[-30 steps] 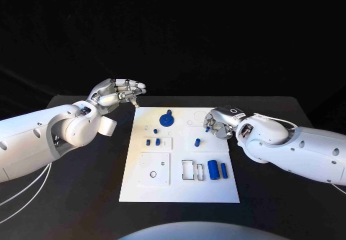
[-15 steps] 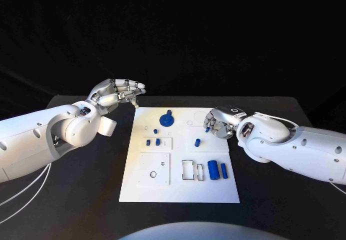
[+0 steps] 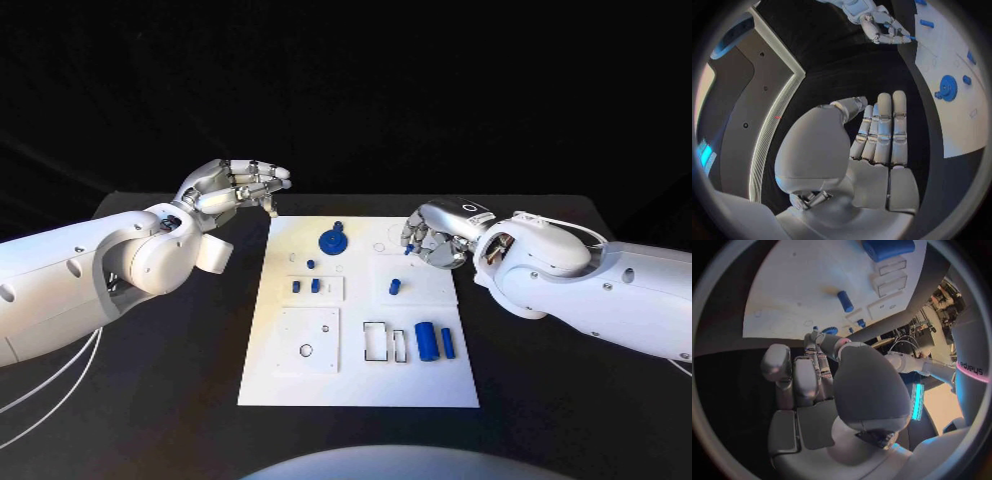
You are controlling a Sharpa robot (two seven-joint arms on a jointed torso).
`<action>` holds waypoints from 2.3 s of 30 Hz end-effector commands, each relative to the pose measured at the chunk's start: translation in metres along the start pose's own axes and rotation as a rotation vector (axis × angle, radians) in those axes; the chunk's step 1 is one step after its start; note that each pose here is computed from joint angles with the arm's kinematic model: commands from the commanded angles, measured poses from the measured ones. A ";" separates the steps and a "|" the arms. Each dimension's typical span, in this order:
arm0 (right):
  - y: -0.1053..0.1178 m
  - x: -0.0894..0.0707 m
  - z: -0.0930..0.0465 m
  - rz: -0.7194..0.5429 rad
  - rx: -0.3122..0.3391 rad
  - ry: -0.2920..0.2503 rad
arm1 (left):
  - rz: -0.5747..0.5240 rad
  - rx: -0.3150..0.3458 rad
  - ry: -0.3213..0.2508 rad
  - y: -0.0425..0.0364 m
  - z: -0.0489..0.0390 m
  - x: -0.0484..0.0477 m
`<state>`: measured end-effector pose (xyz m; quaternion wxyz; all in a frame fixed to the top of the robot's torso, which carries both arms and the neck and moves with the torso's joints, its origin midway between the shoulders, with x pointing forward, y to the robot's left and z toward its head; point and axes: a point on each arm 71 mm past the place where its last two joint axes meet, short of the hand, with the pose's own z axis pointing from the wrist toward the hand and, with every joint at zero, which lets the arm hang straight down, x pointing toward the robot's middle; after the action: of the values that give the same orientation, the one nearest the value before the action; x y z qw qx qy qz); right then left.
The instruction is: Assemble the parts on the task board
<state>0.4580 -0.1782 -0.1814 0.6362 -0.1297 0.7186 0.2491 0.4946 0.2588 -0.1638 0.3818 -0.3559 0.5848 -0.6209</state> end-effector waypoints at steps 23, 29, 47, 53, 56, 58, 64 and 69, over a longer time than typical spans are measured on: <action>0.088 0.019 0.017 0.083 -0.204 0.044 | -0.011 0.010 0.013 0.0004 0.0037 0.0020; 0.107 0.038 0.018 0.100 -0.253 0.068 | -0.022 0.007 0.000 0.0015 0.0050 -0.0003; 0.133 0.074 0.013 0.087 -0.325 0.122 | -0.039 0.000 -0.015 0.0043 0.0096 -0.0030; 0.135 0.080 0.012 0.087 -0.328 0.132 | -0.054 -0.005 -0.015 0.0050 0.0104 -0.0030; 0.136 0.082 0.011 0.083 -0.329 0.136 | -0.057 -0.007 -0.016 0.0052 0.0106 -0.0032; 0.135 0.083 0.011 0.079 -0.326 0.136 | -0.058 -0.007 -0.016 0.0053 0.0106 -0.0033; 0.133 0.084 0.011 0.071 -0.315 0.134 | -0.059 -0.009 -0.016 0.0054 0.0105 -0.0038; 0.130 0.085 0.012 0.063 -0.311 0.132 | -0.059 -0.010 -0.016 0.0055 0.0105 -0.0040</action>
<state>0.3887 -0.0509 -0.2393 0.5490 -0.2111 0.7168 0.3746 0.5064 0.2596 -0.1692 0.3754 -0.3815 0.5749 -0.6189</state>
